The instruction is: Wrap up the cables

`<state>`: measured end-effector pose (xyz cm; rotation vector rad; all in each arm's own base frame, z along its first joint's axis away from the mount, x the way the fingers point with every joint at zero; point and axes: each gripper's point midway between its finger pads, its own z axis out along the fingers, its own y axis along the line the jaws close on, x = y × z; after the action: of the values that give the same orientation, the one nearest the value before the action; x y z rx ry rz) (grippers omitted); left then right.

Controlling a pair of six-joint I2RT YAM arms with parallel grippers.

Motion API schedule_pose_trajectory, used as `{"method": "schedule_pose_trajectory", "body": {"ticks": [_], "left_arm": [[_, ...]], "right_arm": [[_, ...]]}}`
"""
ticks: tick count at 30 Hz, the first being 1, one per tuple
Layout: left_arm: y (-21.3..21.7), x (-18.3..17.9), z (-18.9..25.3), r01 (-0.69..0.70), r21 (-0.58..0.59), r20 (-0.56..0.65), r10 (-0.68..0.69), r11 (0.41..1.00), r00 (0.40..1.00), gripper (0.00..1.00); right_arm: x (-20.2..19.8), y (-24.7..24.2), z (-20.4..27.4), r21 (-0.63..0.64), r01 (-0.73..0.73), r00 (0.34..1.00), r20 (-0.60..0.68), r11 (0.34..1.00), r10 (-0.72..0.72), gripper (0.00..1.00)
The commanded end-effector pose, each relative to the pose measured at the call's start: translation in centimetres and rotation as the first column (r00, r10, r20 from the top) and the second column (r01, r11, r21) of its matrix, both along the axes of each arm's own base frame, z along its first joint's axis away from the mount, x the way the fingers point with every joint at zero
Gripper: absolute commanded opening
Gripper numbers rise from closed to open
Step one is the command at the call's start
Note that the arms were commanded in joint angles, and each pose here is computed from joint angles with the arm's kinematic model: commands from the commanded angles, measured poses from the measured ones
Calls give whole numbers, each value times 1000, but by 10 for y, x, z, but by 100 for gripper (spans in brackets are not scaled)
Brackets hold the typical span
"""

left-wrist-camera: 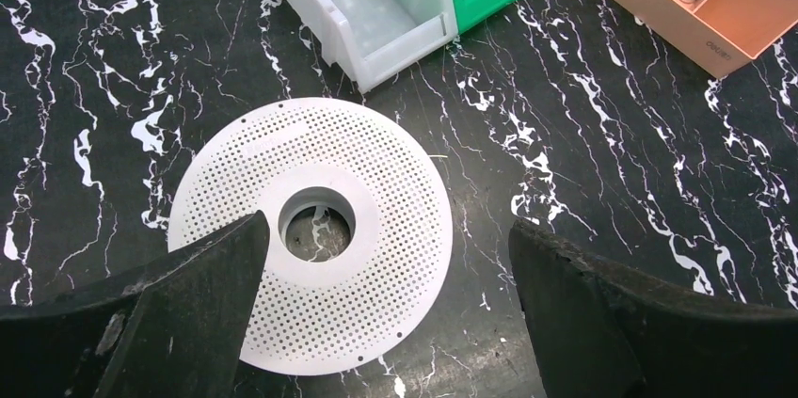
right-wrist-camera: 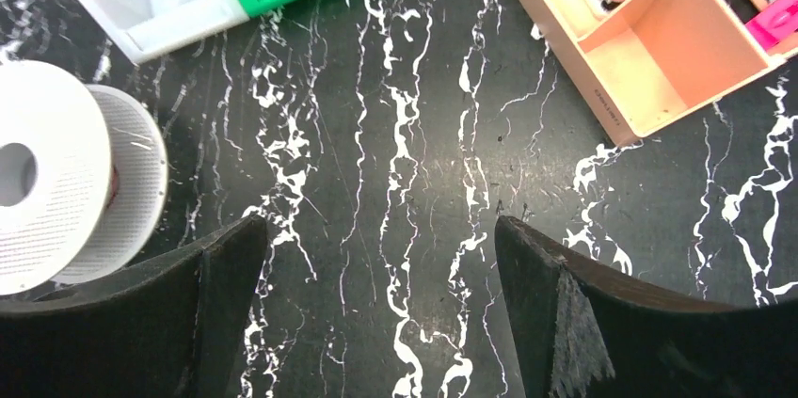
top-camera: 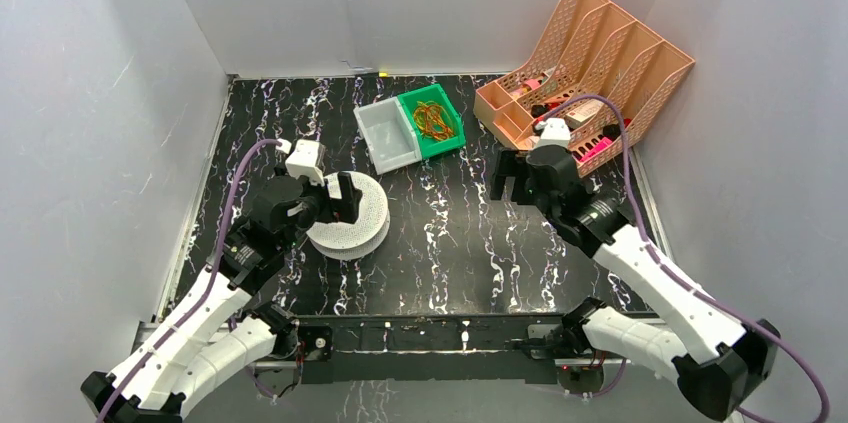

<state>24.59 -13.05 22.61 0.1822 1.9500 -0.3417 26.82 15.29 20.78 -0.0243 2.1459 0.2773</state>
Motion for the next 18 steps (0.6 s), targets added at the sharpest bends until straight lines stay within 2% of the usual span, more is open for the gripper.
{"method": "schedule_pose_trajectory", "body": {"ticks": [1,11,18], "left_arm": [[6,4,5,-32,16,35,31,999,999,98],[2,6,-8,-8,55,-17,9,998,1000,98],[1,6,-10,3,66,-19,-2,998,1000,98]], "right_arm": [[-5,-5,18,48,12,999,47,999,-14,98],[-8,-12,8,-43,-22,999,41,999,24,98],[9,21,6,-27,-126,992,15,992,127,98]]}}
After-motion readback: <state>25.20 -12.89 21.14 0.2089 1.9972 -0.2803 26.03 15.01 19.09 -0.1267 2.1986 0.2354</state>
